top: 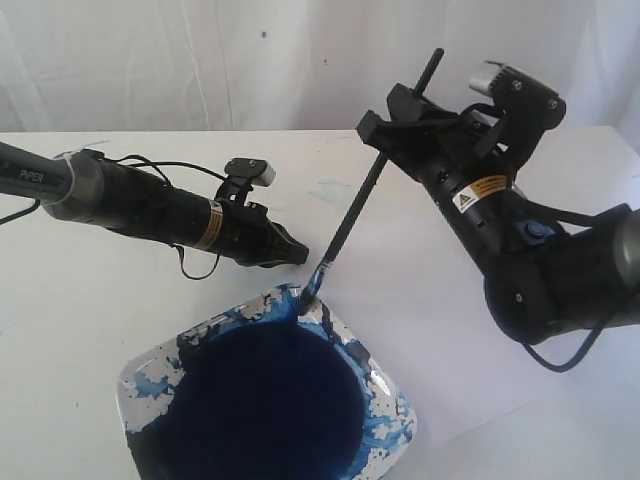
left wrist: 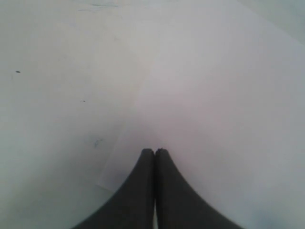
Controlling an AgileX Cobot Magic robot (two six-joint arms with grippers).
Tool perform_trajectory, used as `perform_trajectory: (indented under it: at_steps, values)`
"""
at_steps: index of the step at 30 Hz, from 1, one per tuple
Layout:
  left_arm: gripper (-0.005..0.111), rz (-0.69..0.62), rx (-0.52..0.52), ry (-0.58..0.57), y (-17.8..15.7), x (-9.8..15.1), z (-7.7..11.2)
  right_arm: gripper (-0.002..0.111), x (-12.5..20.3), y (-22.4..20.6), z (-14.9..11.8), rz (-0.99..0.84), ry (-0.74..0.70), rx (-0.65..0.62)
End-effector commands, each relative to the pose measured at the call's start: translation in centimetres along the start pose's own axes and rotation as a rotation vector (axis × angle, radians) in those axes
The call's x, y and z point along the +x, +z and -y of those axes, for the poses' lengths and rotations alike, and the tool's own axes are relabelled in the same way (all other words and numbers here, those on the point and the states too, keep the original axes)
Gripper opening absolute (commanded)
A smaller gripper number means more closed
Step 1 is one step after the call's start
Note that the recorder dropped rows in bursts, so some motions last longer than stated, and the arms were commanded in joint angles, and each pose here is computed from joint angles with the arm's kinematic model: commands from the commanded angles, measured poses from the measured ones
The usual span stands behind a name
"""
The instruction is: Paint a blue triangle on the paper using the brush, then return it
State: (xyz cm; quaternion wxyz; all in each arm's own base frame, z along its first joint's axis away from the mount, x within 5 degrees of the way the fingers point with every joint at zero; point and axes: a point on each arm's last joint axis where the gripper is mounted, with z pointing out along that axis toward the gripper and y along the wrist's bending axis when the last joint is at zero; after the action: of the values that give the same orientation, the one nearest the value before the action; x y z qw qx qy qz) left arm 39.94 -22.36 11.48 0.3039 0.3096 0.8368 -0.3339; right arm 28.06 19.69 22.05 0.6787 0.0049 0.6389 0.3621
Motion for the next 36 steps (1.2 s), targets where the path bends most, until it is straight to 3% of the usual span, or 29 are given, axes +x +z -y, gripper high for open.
perform_trajectory:
  at_steps: [1, 14, 19, 28, 36]
  values:
    - [0.0, 0.0, -0.018, 0.018, 0.0, -0.3, 0.1, 0.005, -2.3, -0.9, -0.6, 0.049, 0.009, -0.022]
    - [0.0, -0.001, -0.016, 0.018, 0.0, -0.3, 0.1, 0.005, -8.6, -5.2, -2.5, 0.143, 0.046, -0.052]
    - [0.0, -0.001, -0.016, 0.018, 0.0, -0.3, 0.1, 0.005, -10.2, -6.4, -0.6, 0.162, -0.008, 0.108]
    - [0.0, -0.001, -0.016, 0.018, 0.0, -0.3, 0.1, 0.005, -9.2, -6.5, 2.2, 0.138, 0.015, 0.248]
    - [0.0, -0.001, -0.016, 0.018, 0.0, -0.3, 0.1, 0.005, -5.4, -4.0, 4.5, 0.113, 0.058, 0.3]
